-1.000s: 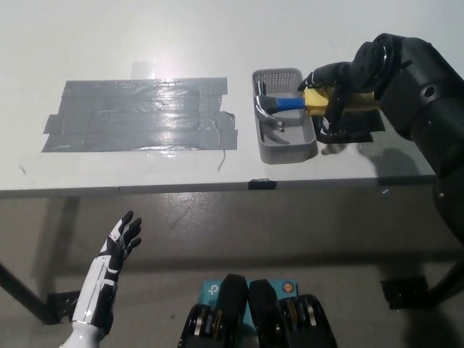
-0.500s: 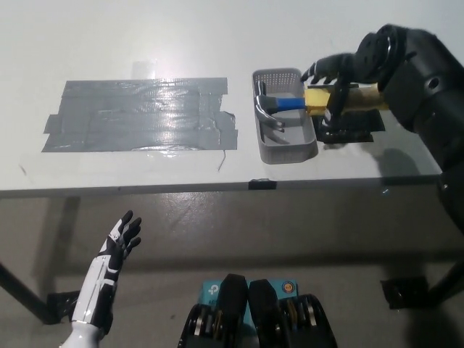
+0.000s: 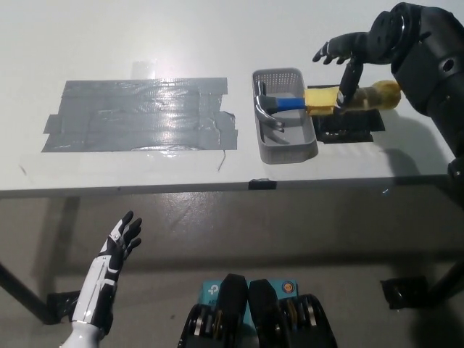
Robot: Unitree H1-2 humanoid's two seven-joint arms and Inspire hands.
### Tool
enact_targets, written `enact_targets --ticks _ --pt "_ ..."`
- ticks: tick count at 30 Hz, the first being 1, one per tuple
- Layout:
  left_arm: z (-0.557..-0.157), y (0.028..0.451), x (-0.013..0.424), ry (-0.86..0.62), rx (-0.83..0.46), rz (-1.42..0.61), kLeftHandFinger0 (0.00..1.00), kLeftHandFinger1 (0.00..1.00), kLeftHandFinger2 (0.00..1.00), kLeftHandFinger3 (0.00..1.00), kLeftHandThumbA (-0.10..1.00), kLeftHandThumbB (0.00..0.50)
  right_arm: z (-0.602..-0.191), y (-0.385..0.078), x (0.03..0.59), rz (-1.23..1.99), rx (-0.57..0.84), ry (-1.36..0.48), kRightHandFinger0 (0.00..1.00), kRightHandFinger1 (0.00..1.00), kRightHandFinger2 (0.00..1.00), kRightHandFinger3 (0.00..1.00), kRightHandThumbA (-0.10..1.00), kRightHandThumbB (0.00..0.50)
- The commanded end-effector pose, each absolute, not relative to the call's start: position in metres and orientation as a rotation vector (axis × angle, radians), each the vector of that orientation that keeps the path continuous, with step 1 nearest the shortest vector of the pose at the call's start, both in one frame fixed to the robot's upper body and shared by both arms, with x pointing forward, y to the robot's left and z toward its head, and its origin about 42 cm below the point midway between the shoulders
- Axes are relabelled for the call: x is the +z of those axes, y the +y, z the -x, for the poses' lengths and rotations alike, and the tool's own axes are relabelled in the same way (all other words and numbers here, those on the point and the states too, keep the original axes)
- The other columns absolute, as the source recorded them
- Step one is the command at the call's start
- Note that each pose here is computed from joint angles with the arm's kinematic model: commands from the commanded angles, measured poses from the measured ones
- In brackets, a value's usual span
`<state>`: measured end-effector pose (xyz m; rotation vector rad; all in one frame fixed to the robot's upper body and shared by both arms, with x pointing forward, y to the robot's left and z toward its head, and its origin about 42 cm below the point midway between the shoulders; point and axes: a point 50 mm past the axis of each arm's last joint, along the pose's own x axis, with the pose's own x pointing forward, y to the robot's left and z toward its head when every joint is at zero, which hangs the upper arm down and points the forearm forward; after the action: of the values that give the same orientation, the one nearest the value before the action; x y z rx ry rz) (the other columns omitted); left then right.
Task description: The robot picks the hammer placed on top of the gray container with right hand and places it on the grey area of the desk
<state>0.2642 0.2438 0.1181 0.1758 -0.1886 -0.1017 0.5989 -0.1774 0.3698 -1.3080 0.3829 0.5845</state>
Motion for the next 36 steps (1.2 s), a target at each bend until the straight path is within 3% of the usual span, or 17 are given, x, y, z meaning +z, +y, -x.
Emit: enact_targets --ticks 1,3,11,18,27,29,31,36 --pt "-0.268 0.243 0.131 -0.235 -0.124 -0.190 1.00 1.00 1.00 1.00 1.00 0.095 -0.603 -0.187 0.397 1.324 0.505 0.359 1.00 1.00 1.00 1.00 1.00 0.346" --pt "-0.267 0.243 0.131 -0.230 -0.126 -0.186 1.00 1.00 1.00 1.00 1.00 0.100 -0.602 -0.186 0.390 1.369 0.511 0.370 1.00 1.00 1.00 1.00 1.00 0.325" --pt "-0.267 0.243 0.132 -0.238 -0.131 -0.192 1.00 1.00 1.00 1.00 1.00 0.072 -0.600 -0.185 0.372 1.359 0.529 0.403 1.00 1.00 1.00 1.00 1.00 0.327" --pt "-0.268 0.243 0.133 -0.234 -0.138 -0.189 1.00 1.00 1.00 1.00 1.00 0.081 -0.599 -0.181 0.363 1.359 0.542 0.409 1.00 1.00 1.00 1.00 1.00 0.315" --pt "-0.270 0.242 0.136 -0.241 -0.144 -0.195 1.00 1.00 1.00 1.00 1.00 0.062 -0.597 -0.160 0.344 1.391 0.517 0.378 1.00 1.00 1.00 1.00 1.00 0.366" --pt "-0.271 0.243 0.138 -0.242 -0.145 -0.197 1.00 1.00 1.00 1.00 1.00 0.066 -0.597 -0.156 0.341 1.388 0.498 0.366 1.00 1.00 1.00 1.00 0.95 0.385" --pt "-0.272 0.243 0.140 -0.247 -0.147 -0.199 1.00 1.00 1.00 1.00 1.00 0.066 -0.596 -0.147 0.333 1.356 0.473 0.312 1.00 1.00 1.00 1.00 0.83 0.353" --pt "-0.273 0.243 0.142 -0.249 -0.154 -0.205 1.00 1.00 1.00 1.00 1.00 0.066 -0.594 -0.142 0.317 1.354 0.415 0.280 1.00 1.00 1.00 1.00 0.70 0.318"
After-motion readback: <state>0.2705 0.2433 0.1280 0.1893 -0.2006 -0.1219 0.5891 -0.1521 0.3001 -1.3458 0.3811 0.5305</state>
